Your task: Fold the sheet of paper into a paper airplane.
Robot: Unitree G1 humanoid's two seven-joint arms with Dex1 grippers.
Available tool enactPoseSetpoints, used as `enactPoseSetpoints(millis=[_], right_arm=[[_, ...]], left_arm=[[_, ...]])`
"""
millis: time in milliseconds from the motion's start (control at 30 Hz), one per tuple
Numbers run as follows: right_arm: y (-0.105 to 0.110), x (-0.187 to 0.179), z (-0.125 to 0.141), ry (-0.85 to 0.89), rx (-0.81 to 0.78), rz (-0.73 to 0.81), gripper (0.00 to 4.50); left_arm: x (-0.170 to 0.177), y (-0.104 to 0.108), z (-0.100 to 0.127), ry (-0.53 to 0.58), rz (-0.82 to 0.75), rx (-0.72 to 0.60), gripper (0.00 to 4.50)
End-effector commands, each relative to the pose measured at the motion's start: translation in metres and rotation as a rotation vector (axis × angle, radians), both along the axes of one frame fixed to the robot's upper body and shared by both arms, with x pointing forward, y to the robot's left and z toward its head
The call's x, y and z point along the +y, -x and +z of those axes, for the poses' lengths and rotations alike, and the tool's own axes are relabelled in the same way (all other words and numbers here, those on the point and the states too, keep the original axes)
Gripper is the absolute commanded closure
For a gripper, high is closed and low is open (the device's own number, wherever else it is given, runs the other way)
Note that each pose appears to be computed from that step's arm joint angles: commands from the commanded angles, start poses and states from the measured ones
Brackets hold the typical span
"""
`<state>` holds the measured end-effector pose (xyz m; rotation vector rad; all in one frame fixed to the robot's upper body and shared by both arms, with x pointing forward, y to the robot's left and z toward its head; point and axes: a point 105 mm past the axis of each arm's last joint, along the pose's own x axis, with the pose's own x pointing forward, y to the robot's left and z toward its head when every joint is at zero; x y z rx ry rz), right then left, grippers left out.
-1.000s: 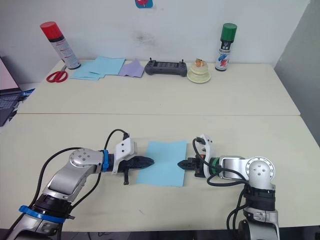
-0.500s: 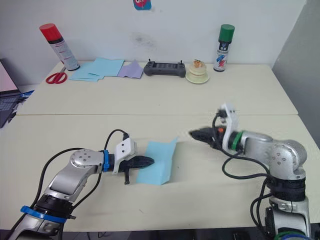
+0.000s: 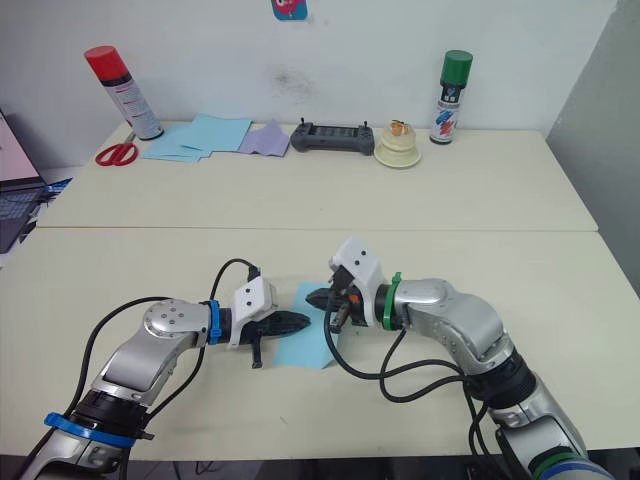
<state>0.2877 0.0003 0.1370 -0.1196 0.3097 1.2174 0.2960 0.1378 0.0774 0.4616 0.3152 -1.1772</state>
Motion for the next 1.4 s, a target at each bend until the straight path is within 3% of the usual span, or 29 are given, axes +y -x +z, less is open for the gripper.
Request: enactPoseSetpoints(millis=[33, 367, 500, 667, 833, 967, 1133, 1267, 1400], right_arm=[[-0.006, -0.004, -0.001, 0.066, -0.044, 0.025, 4.47], [-0.006, -0.041, -0.046, 0.220, -0.041, -0.001, 4.47], [-0.011, -0.036, -0.048, 0.119, -0.035, -0.051, 4.47], [-0.026, -0.030, -0.050, 0.020, -0.061, -0.149, 4.47], [-0.030, -0.039, -0.064, 0.074, -0.078, -0.171, 4.47], [-0.031, -0.040, -0.065, 0.065, -0.080, -0.171, 4.47], [-0.029, -0.036, -0.065, 0.061, -0.091, -0.149, 4.47], [-0.029, -0.035, -0.065, 0.069, -0.095, -0.142, 4.47], [-0.029, -0.035, -0.069, 0.080, -0.094, -0.138, 4.47]], left_arm=[[0.000, 0.003, -0.011, -0.035, -0.003, 0.030, 4.50], [0.006, 0.004, -0.013, -0.035, 0.037, 0.032, 4.50], [0.008, 0.000, -0.013, 0.003, 0.080, 0.038, 4.50], [0.009, -0.019, -0.007, 0.134, 0.227, 0.052, 4.50], [0.018, -0.042, -0.002, 0.191, 0.389, 0.020, 4.50], [0.010, -0.047, 0.015, 0.287, 0.383, 0.012, 4.50], [-0.011, -0.041, 0.057, 0.428, 0.272, -0.033, 4.50], [-0.032, -0.028, 0.073, 0.378, 0.146, -0.057, 4.50], [-0.039, -0.009, 0.037, 0.155, 0.059, 0.004, 4.50]])
